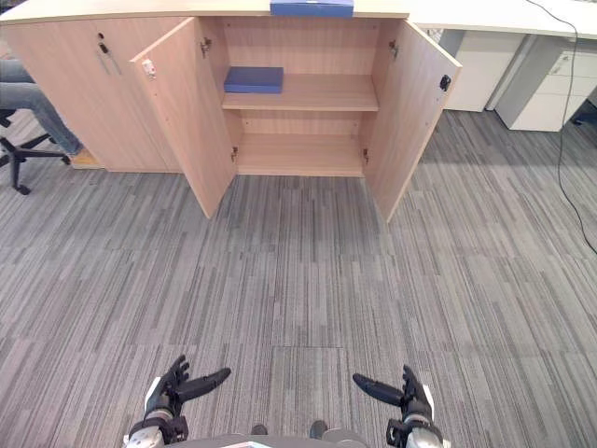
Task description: Walk over to the cabinet, pick up the folder, carry it to the office cabinet, place the folder inside the office cabinet, then close the office cabinet door
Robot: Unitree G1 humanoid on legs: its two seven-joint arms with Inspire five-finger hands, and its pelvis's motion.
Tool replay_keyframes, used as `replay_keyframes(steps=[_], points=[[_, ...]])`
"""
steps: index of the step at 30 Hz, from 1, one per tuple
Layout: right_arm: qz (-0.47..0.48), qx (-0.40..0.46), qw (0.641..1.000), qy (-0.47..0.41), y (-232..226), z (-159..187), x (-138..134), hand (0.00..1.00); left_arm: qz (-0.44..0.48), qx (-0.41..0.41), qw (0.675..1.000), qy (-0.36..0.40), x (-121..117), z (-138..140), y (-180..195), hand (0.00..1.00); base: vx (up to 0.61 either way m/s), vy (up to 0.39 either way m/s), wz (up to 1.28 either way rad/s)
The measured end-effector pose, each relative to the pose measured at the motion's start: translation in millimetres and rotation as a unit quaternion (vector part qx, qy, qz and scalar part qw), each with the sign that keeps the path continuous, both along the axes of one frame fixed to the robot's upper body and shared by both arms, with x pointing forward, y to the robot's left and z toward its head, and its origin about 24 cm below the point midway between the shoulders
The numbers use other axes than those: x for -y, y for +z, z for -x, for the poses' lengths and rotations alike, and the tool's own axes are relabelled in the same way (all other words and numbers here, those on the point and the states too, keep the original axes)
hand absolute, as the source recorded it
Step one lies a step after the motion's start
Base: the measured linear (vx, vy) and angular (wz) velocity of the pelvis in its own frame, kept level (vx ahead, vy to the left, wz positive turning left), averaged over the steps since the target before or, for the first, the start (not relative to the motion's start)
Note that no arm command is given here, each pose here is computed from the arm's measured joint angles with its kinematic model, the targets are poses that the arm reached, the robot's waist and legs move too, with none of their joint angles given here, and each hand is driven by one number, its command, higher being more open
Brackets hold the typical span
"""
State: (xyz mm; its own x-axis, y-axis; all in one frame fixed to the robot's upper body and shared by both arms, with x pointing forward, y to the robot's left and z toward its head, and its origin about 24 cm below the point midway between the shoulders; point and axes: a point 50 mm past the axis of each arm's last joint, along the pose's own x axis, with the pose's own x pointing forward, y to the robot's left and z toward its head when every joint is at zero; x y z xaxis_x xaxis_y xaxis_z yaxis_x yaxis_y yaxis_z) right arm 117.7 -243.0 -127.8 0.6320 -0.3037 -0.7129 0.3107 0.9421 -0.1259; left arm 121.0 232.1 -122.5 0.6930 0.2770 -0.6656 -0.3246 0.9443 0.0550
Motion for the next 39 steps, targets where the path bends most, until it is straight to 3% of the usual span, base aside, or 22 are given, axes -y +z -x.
replay_keyframes(steps=[10,25,29,34,39], points=[[0.025,0.007,0.998,0.059,6,-9,2,1.0,0.0,0.012,1.0,-0.014,-3,0,4,1.0,0.05,0.035,0.0],[0.028,0.05,0.998,0.041,18,-39,4,1.0,0.002,0.052,0.999,0.009,-1,-12,15,1.0,0.0,0.027,-0.1],[0.028,0.054,0.997,0.042,20,-41,4,1.0,-0.011,0.053,0.998,0.01,-6,-15,18,1.0,0.25,0.017,0.09],[0.027,0.074,0.996,0.036,26,-49,6,1.0,-0.01,0.085,0.996,0.0,-5,-39,27,1.0,0.52,-0.129,0.53],[0.041,0.098,0.994,0.042,36,-57,9,1.0,0.009,0.081,0.997,-0.013,9,-40,23,1.0,0.69,-0.27,0.21]])
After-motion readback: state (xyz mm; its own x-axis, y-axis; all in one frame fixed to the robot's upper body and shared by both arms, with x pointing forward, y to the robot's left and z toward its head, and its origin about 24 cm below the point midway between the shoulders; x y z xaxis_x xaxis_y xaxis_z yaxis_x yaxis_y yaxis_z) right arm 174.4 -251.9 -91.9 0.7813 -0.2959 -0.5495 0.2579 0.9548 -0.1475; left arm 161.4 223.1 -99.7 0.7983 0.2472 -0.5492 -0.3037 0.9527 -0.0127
